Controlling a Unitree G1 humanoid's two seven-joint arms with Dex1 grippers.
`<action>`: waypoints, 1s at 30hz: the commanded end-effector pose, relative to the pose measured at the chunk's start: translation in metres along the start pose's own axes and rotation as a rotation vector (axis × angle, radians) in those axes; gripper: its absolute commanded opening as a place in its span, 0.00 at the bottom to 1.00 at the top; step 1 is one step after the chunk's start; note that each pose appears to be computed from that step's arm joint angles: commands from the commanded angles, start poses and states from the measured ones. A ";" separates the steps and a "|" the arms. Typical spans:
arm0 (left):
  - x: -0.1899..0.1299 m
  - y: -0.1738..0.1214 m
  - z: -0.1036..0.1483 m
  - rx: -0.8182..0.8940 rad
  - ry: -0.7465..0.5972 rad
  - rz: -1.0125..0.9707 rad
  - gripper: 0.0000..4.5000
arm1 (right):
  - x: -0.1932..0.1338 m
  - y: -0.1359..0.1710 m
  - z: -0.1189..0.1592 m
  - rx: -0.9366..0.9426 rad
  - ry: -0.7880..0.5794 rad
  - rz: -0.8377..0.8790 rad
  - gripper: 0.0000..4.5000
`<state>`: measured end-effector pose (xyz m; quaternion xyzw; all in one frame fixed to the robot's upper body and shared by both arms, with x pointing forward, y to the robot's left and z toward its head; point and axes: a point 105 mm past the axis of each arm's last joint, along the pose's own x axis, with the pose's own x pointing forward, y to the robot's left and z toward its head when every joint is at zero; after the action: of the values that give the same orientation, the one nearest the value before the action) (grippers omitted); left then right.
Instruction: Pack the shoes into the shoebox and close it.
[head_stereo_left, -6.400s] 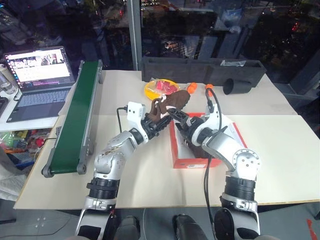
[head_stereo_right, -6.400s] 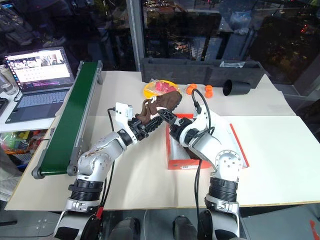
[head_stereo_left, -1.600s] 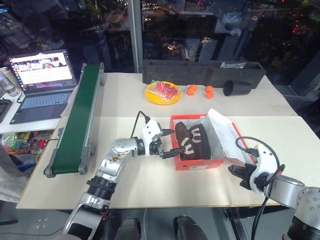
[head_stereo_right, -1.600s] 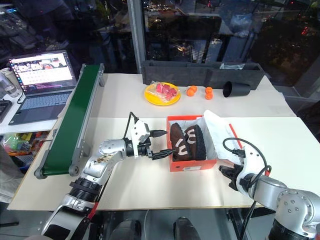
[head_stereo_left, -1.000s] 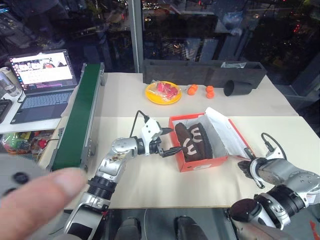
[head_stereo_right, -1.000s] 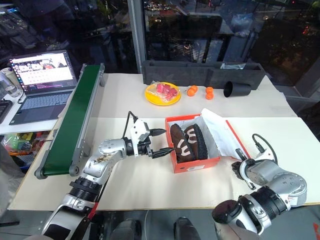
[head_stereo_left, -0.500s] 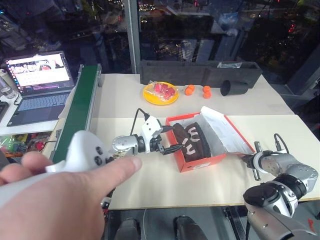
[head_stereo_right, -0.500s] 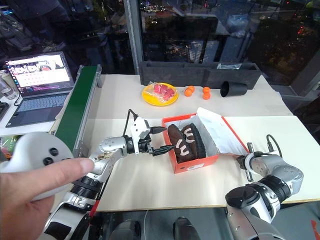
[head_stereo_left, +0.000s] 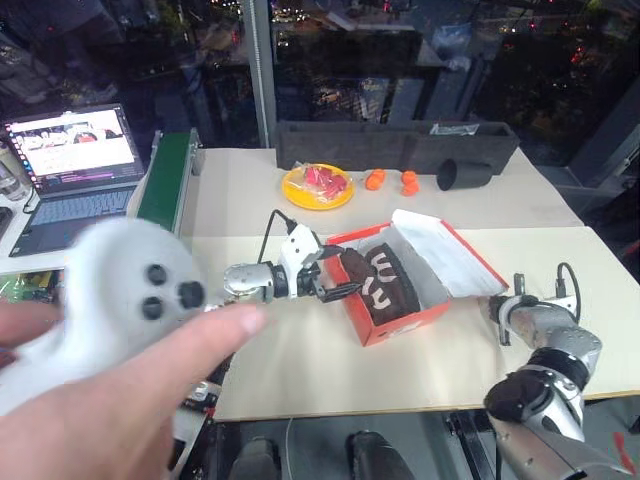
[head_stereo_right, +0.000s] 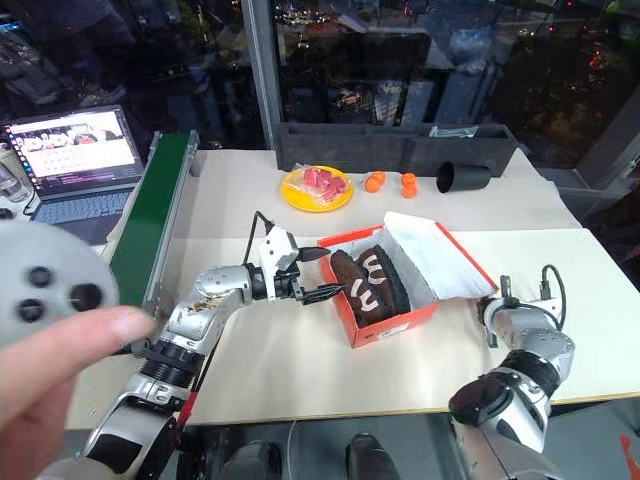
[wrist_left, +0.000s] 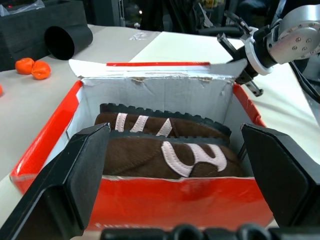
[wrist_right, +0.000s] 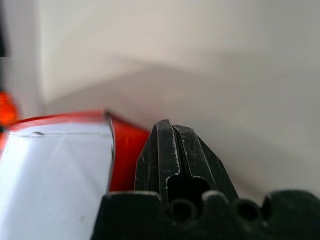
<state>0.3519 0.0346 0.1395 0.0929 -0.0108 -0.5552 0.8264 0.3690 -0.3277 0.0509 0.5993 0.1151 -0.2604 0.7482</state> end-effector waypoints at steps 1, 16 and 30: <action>0.003 0.002 0.012 0.047 -0.030 -0.010 1.00 | -0.024 0.058 0.026 0.025 -0.170 0.287 0.00; 0.002 0.001 0.014 0.044 -0.033 -0.002 1.00 | -0.165 0.147 -0.114 -0.775 0.179 1.058 0.00; -0.013 0.000 0.016 0.023 -0.019 0.064 1.00 | -0.128 0.082 -0.182 -1.369 0.518 0.779 0.00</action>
<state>0.3460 0.0421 0.1388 0.0985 -0.0002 -0.5351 0.8391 0.3223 -0.1132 0.1240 0.0559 0.2221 0.2866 0.9303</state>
